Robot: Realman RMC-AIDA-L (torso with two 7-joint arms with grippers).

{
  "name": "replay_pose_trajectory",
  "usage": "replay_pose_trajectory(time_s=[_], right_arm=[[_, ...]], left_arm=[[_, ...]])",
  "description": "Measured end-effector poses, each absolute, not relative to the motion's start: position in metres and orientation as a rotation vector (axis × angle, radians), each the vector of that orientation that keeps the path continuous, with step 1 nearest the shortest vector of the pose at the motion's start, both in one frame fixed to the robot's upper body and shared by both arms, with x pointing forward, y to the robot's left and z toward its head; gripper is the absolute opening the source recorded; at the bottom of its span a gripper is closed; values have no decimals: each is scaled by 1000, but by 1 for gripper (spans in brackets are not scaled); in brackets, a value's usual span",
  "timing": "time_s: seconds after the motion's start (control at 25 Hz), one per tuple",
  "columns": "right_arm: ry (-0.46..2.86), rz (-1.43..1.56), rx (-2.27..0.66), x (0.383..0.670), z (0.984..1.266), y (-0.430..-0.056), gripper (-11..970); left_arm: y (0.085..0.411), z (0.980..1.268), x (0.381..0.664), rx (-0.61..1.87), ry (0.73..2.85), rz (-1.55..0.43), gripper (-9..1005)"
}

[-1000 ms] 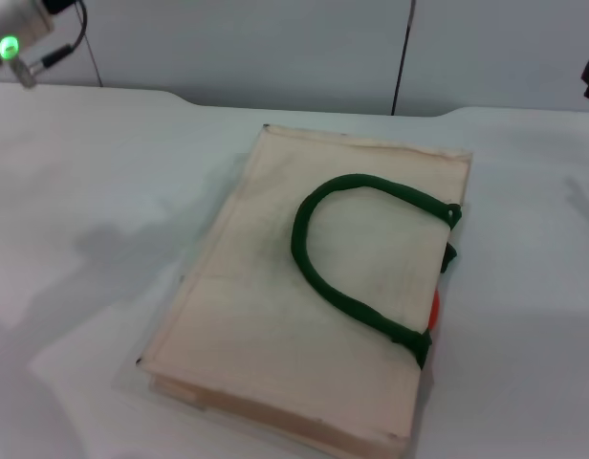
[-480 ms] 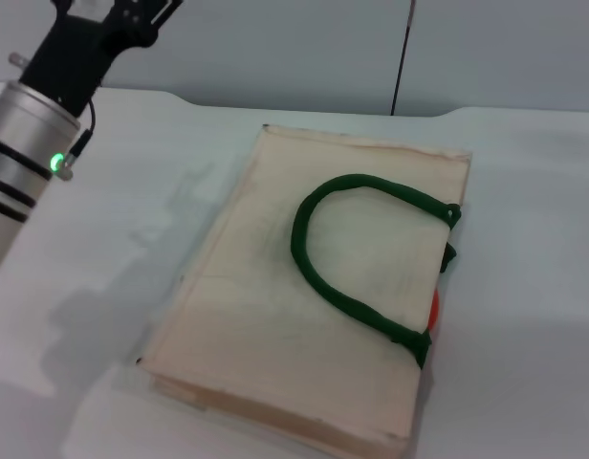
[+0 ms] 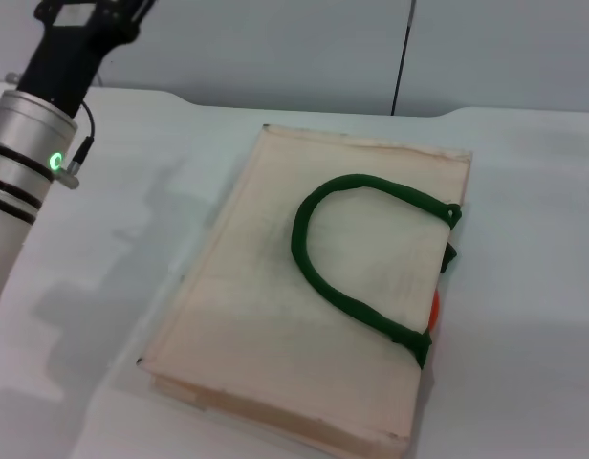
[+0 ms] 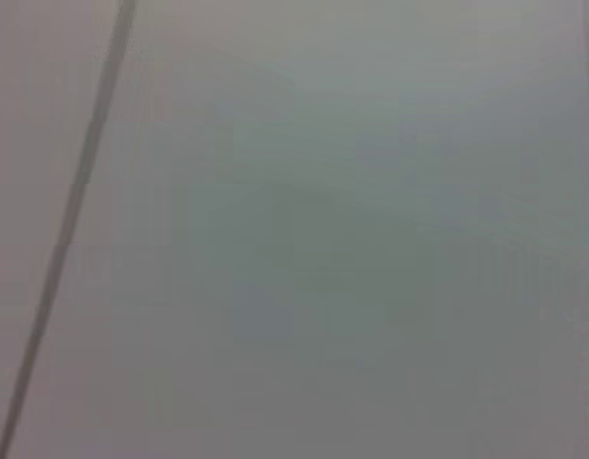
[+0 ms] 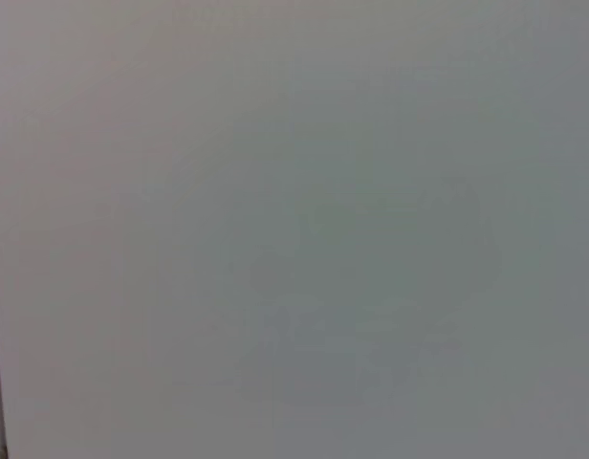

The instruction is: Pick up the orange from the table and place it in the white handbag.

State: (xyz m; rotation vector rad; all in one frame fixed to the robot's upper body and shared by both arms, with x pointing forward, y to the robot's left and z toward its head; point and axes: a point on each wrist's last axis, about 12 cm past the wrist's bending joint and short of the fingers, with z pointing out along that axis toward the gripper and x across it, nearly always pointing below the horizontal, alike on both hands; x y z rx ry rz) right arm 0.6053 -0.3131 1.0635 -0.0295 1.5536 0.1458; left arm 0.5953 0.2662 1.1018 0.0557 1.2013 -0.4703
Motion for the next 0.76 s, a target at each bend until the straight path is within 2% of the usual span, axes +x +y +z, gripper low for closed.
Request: replay_pose_trajectory(time_s=[0.36,0.76], right_arm=[[1559,137,-4,599,1059,-319,888],[1562,136,0,600,1059,-319,888]], left_arm=[[279,1094,600,-65,1291,-520,880],[279,1094,602,-44,1295,-507,880]])
